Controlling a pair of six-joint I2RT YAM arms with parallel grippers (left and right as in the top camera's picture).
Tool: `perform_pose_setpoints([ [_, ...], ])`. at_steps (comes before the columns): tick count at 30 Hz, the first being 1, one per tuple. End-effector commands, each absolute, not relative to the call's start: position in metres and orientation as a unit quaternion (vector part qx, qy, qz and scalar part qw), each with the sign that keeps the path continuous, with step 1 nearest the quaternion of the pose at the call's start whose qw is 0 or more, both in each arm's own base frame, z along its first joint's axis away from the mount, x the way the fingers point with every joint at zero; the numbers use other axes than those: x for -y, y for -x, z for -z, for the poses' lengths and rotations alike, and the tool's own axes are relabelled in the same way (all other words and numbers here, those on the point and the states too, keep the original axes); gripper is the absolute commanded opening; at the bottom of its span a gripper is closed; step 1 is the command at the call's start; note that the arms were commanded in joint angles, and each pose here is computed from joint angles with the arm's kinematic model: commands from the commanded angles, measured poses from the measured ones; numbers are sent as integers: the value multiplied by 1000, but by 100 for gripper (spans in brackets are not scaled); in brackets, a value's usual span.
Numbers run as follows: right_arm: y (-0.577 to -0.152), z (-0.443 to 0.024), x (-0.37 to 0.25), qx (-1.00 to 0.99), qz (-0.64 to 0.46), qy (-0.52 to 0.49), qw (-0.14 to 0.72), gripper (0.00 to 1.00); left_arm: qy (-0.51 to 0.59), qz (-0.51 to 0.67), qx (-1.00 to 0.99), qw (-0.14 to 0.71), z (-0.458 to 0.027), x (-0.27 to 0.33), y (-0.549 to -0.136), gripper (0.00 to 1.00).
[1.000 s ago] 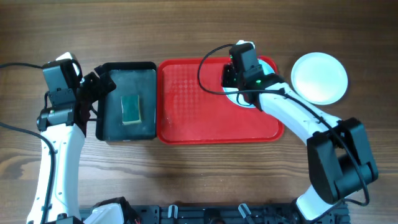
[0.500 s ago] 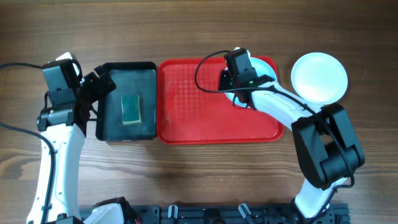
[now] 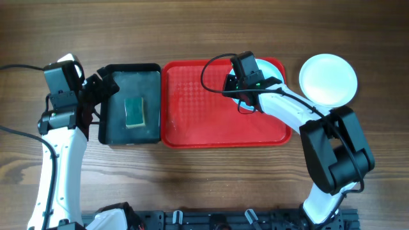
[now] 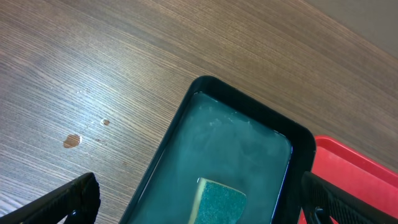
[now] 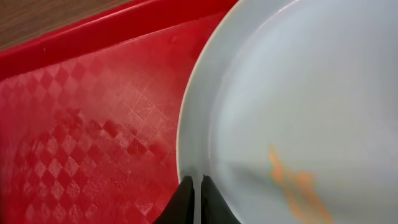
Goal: Clean dirty plates on tray and stack at the side
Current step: 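Grasp the light-blue plate rim with the right gripper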
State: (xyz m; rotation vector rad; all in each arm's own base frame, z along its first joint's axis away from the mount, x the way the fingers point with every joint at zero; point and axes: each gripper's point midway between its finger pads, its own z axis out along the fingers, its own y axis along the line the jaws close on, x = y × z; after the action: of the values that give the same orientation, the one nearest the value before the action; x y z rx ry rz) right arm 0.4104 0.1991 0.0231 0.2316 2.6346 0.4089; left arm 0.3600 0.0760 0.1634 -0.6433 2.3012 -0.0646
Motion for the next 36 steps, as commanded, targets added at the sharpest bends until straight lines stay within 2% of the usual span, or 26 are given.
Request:
perform_pose_setpoints([
  [1,-397,-14,-221,-958,-188,-90,195,7,255,24,-891,374,-169,-78,-362,100],
  [8,-374,-30,-288,-944,-273,-29,180,9,255,24,-891,374,-169,-78,-362,100],
  [9,-374,-33,-294,-942,-277,-18,186,11,255,24,-891,374,-169,-78,-362,100],
  [12,-389,-63,-296,-933,-273,55,228,27,255,24,-891,374,-169,-78,-362,100],
  [13,-394,-77,-289,-932,-266,70,237,29,255,24,-891,374,-169,-78,-362,100],
  [15,-407,-114,-253,-934,-222,108,257,40,255,24,-891,374,-169,-78,-362,100],
  [17,-415,-124,-217,-942,-176,111,264,54,255,24,-891,374,-169,-78,-362,100],
  [19,-424,-118,-170,-953,-117,98,262,60,255,24,-891,374,-169,-78,-362,100],
  [22,-429,-103,-113,-966,-58,59,244,63,255,24,-891,374,-169,-78,-362,100],
  [23,-426,-98,-101,-970,-53,49,233,69,255,24,-891,374,-169,-78,-362,100],
  [25,-423,-91,-85,-974,-38,33,221,68,255,24,-891,374,-169,-78,-362,100],
  [30,-418,-63,-69,-973,-3,41,226,40,255,24,-891,374,-169,-78,-362,100],
  [36,-425,-47,-57,-970,33,37,237,38,255,24,-891,374,-169,-78,-362,100],
])
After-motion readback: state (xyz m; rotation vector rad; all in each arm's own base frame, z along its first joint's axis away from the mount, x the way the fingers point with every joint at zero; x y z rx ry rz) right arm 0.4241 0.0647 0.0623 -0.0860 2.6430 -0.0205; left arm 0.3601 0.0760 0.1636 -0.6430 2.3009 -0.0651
